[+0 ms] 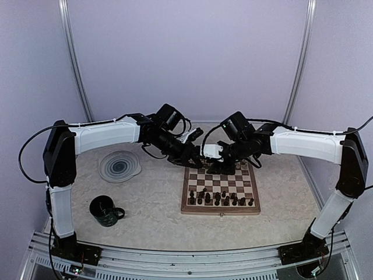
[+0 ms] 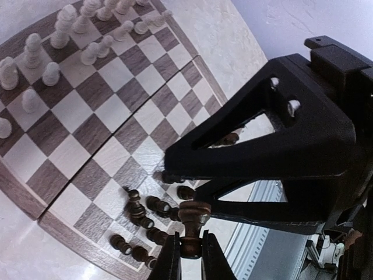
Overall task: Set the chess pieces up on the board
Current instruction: Pass from the left arm to the right
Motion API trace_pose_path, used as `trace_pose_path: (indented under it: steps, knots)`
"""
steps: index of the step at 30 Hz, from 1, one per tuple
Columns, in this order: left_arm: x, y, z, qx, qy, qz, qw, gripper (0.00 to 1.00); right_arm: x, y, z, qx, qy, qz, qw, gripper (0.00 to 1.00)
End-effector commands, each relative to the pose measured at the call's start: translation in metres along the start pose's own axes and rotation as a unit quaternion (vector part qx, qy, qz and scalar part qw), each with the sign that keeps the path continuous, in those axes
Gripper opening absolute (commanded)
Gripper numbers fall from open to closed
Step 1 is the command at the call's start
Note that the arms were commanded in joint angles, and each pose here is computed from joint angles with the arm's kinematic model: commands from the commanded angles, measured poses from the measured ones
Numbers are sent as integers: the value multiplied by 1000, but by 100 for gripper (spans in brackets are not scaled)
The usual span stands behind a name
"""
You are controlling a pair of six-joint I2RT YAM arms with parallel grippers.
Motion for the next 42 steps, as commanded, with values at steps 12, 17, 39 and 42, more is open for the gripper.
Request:
trace_pose_path:
  steps: [12,17,39,42]
  knots:
    - [-7,-21,-10,65,-43,15,997,10,-36,12,-27,-2,-112,-55,992,41]
    - [-6,-19,-16,65,-47,13,997,10,-23,16,-20,-4,-81,-56,995,43]
    - [-4,-21,-17,88,-44,10,995,10,-15,8,-7,35,-51,-45,997,30]
    - [-5,-22,-17,91,-44,11,995,10,-14,7,-7,41,-49,-44,997,21]
Point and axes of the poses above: each gripper's point midway between its finger pads, its own z axis out along the fingers, its own y axis along the line the jaws close on, x = y × z, the point moved 7 cm from there along -z, back along the fingers, and after that the axes turned 1 degree about z, right-handed, at the moved point
